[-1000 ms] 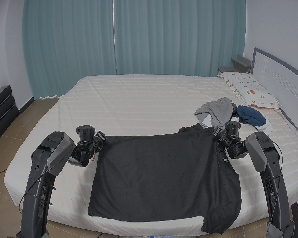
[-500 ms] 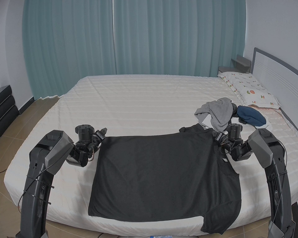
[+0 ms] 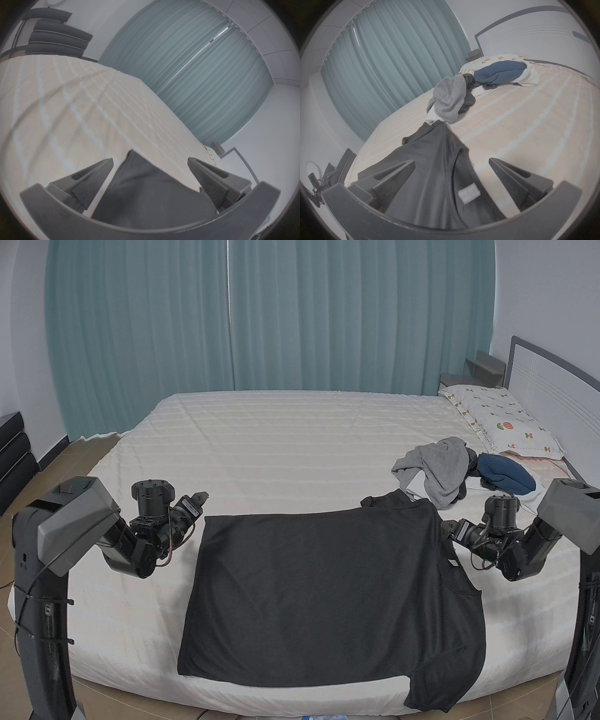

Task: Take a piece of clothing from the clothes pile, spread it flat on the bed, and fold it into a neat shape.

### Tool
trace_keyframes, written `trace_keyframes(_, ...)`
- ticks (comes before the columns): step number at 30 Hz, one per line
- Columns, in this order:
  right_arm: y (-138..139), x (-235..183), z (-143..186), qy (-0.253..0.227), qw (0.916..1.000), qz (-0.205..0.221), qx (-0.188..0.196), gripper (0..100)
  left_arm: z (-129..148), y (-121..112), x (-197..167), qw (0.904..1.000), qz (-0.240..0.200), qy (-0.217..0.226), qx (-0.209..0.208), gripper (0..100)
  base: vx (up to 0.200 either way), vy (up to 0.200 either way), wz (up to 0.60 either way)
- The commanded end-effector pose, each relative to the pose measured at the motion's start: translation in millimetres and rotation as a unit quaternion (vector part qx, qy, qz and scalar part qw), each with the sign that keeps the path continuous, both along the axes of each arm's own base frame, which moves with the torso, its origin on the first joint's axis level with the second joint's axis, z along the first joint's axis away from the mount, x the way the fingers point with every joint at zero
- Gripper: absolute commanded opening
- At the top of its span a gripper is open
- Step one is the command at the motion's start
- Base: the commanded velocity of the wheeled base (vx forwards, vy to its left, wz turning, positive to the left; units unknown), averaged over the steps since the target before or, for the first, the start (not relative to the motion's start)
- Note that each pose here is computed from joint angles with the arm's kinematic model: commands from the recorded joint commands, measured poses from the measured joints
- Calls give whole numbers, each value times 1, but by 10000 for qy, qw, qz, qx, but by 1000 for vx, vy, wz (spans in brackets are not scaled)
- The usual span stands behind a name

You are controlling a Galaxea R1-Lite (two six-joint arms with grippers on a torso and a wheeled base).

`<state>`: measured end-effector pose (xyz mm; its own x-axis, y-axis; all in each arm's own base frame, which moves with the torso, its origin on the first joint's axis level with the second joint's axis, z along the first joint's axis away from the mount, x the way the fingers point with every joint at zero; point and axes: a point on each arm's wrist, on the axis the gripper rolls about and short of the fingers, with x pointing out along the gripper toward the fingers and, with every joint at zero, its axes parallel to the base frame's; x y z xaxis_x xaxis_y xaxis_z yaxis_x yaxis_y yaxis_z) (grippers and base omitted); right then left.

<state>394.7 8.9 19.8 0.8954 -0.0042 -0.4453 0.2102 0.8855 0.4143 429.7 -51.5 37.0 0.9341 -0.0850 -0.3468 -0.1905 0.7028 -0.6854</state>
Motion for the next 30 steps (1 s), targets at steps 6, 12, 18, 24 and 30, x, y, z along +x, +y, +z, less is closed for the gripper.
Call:
trace_keyframes(6, 7, -151, 36, 532, 9928, 713, 805, 100, 31, -2, -163, 9880, -736, 1100, -797, 100, 0, 0, 0)
trace_keyframes(12, 13, -177, 23, 842, 9868, 937, 1022, 100, 19, -9, -199, 9787, -1011, 1587, -818, 100, 0, 0, 0)
trace_keyframes(18, 12, -191, 18, 870, 9830, 1073, 1213, 100, 11, -10, -199, 9750, -1087, 1704, -927, 100, -200, 0, 0)
trace_keyframes(24, 10, -194, 18, 884, 9831, 1010, 1243, 100, -1, -8, -201, 9724, -1094, 1830, -945, 100, -100, 0, 0)
trace_keyframes(30, 12, -198, 16, 982, 9816, 1069, 1238, 100, -5, -8, -205, 9704, -1300, 1737, -1062, 100, 0, 0, 0)
